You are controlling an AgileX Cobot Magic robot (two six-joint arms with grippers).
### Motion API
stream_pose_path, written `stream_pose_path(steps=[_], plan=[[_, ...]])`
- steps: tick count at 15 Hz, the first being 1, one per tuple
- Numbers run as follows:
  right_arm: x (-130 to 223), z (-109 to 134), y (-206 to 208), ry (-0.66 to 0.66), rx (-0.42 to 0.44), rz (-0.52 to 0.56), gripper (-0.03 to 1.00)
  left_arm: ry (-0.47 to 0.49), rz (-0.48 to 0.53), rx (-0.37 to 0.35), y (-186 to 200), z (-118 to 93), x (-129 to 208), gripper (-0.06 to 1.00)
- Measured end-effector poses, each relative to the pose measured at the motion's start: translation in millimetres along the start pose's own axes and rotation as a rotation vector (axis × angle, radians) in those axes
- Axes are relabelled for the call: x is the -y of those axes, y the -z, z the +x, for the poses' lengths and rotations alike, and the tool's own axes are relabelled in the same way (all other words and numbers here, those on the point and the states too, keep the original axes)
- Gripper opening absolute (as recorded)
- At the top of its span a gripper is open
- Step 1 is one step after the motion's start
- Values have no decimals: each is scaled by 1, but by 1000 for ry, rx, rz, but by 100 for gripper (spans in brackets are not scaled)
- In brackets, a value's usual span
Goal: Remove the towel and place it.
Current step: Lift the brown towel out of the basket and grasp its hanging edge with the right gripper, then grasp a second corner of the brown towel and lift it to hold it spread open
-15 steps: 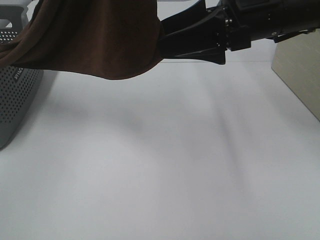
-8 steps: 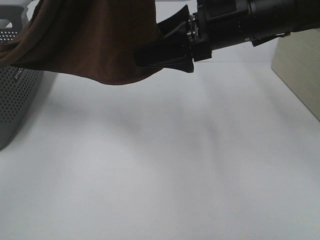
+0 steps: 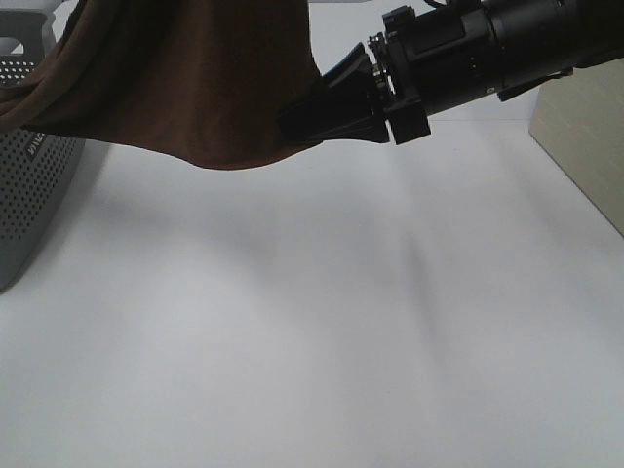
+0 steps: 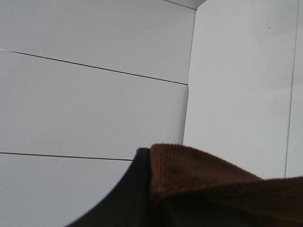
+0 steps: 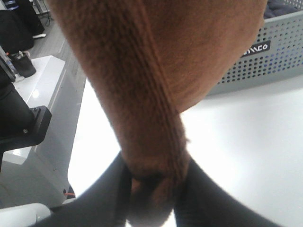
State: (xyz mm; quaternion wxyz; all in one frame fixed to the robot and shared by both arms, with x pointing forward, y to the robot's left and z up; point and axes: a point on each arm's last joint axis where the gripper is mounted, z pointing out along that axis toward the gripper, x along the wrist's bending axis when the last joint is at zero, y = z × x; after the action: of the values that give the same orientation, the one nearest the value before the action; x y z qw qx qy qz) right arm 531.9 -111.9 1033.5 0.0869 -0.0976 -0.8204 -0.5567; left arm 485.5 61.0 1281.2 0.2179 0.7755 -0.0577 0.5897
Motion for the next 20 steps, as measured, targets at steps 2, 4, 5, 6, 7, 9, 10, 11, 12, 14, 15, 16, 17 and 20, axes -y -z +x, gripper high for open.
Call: stream_pose_path(steps=[2,4,5,6,7,9,10,11,12,14,15,16,17,20], plan=[[4,2,0,-8,-15,43,8,4,-1,4,0,0,0,0],[0,7,3,-26,-21,58,1,10,2,14,0,-1,0,0],[-4,11,7,-37,-16,53,1,15,12,28,0,-3,1,0],[-9,15,10,-65,-7,46,1,24,17,44,0,-4,2,0],[-13,17,13,-123,22,41,1,37,21,64,0,-6,2,0],[-21,21,21,-193,117,49,1,83,19,84,0,-8,1,0],[-26,26,29,-211,183,63,1,101,18,86,0,-8,1,0],[-35,32,39,-225,254,93,1,134,19,85,0,-8,1,0],[-45,37,49,-245,313,137,1,163,18,82,0,-8,1,0],[-68,41,72,-300,464,262,1,189,18,65,0,-6,1,0],[-86,44,88,-289,559,320,1,194,22,60,0,-5,2,0],[-115,51,114,-277,696,393,1,225,15,38,-4,0,10,0],[-130,53,124,-247,746,396,1,257,19,31,-8,3,18,0],[-167,50,141,-156,852,353,1,372,10,2,-17,16,44,0]])
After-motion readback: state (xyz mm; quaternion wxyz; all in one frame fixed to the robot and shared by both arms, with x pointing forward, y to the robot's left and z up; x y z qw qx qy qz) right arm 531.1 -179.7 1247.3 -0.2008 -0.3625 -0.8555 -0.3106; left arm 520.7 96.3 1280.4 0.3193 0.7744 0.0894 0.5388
